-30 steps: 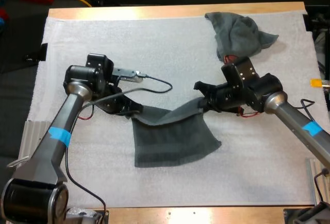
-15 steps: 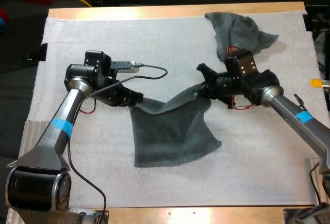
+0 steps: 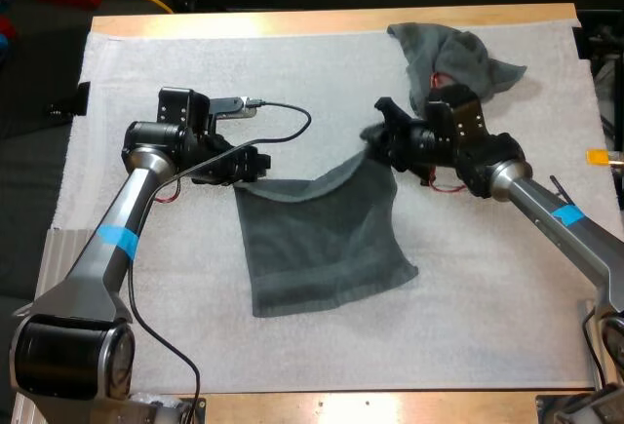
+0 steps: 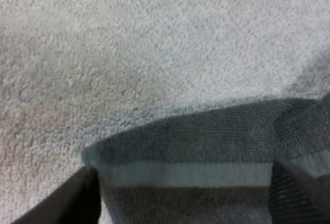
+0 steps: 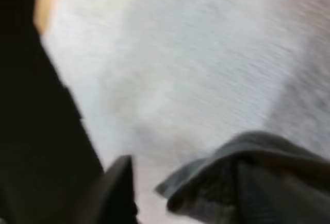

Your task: Pick towel from pile, fold and stack

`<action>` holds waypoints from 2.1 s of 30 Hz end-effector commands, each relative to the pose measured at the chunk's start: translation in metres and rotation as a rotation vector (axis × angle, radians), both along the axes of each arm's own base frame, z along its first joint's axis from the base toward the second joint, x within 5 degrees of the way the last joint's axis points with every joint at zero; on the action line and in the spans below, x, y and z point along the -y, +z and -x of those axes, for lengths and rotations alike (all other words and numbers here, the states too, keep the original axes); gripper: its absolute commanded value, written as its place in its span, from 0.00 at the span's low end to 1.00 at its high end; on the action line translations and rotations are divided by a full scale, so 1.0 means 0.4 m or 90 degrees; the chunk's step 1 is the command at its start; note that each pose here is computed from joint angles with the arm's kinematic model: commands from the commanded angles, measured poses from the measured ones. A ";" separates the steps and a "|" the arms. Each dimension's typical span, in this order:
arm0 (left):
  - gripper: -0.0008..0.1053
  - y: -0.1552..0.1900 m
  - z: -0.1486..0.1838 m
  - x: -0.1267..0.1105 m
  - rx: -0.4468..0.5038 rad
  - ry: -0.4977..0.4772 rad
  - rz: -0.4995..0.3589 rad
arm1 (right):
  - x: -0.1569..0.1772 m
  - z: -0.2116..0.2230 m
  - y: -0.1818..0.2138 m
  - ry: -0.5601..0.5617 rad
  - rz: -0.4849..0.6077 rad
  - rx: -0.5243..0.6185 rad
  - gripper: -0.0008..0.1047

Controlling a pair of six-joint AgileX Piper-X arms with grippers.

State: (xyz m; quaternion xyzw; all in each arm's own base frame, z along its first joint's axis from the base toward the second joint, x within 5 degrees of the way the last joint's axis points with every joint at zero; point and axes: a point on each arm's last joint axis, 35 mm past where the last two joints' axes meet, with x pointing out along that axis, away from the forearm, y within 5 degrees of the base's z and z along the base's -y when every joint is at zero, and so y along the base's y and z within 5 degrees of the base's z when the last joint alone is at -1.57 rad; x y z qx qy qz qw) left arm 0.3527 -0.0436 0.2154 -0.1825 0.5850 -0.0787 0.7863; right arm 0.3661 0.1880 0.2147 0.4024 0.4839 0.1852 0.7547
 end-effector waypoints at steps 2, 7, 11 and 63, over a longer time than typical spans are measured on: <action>0.61 0.023 -0.001 0.002 0.015 -0.002 0.016 | -0.002 -0.013 0.021 0.022 -0.023 0.059 0.60; 0.61 0.077 0.018 0.000 0.060 -0.028 0.009 | -0.006 -0.024 0.063 0.048 -0.018 0.183 0.62; 0.61 0.126 0.043 -0.002 0.093 -0.049 0.003 | -0.001 -0.021 0.087 0.031 -0.013 0.203 0.62; 0.61 0.477 0.693 -0.042 0.203 -0.126 -0.040 | 0.270 0.537 0.434 0.277 0.350 0.211 0.62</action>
